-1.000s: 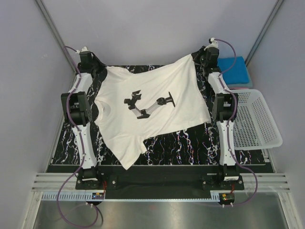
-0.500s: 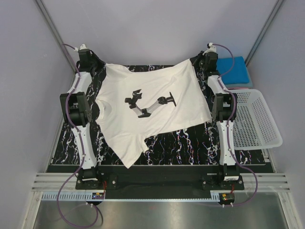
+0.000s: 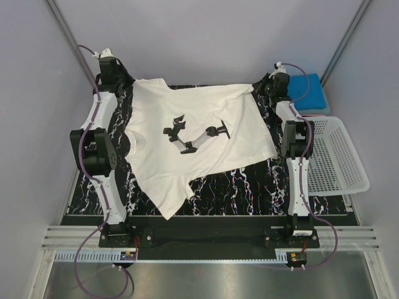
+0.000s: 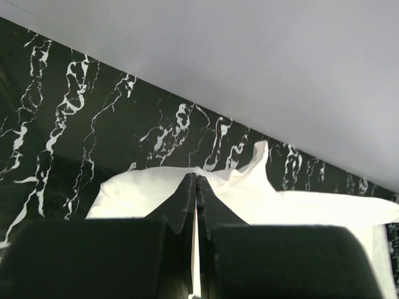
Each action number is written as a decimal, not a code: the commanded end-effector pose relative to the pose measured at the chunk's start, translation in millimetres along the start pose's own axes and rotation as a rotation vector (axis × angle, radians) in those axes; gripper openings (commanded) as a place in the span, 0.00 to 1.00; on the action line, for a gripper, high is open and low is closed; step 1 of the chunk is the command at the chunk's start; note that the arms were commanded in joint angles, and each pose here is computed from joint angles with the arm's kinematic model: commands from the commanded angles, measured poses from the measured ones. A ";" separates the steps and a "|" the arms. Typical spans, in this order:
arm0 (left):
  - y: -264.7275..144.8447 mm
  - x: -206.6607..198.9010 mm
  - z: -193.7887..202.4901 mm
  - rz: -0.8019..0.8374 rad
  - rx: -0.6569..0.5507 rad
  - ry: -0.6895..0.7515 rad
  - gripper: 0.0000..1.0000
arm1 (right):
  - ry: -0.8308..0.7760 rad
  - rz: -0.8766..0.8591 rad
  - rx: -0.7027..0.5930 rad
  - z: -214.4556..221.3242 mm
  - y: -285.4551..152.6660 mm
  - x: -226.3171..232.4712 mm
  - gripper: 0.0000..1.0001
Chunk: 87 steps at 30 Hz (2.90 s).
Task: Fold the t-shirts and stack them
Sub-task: Flatten the tshirt out
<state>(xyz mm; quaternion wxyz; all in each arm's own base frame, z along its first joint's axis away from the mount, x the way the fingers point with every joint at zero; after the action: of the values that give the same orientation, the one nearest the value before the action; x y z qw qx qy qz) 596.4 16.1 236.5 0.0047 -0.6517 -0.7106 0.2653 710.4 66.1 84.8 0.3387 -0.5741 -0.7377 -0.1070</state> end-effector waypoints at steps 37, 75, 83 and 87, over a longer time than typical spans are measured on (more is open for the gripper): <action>-141.6 42.3 192.6 -0.220 0.486 -0.038 0.00 | -0.255 0.137 0.124 -12.8 -121.7 16.0 0.09; -155.8 99.2 261.6 -0.440 0.760 -0.028 0.50 | -0.073 0.721 0.535 103.6 -346.7 76.6 0.35; -131.1 83.6 202.6 -0.455 0.716 0.144 0.54 | -0.043 0.741 0.560 119.5 -356.9 69.5 0.38; -152.2 43.9 194.1 -0.345 0.649 0.201 0.57 | -0.042 0.749 0.560 121.6 -352.3 65.9 0.39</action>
<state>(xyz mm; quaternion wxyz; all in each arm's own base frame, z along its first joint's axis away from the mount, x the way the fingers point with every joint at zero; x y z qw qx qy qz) 386.1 2.8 72.5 0.3298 -0.4620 -0.6855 0.4559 326.5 68.8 111.4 0.4859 -0.6809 -0.4853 0.2546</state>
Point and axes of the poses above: each gripper's point midway between its finger pads, its own y axis out along the fingers, its own x axis along the line the jaws close on, z = x × y, the point moved 2 cm from there along -y, back along the fingers, and after that the axes turned 8 degrees about y, right-handed, at the moved point
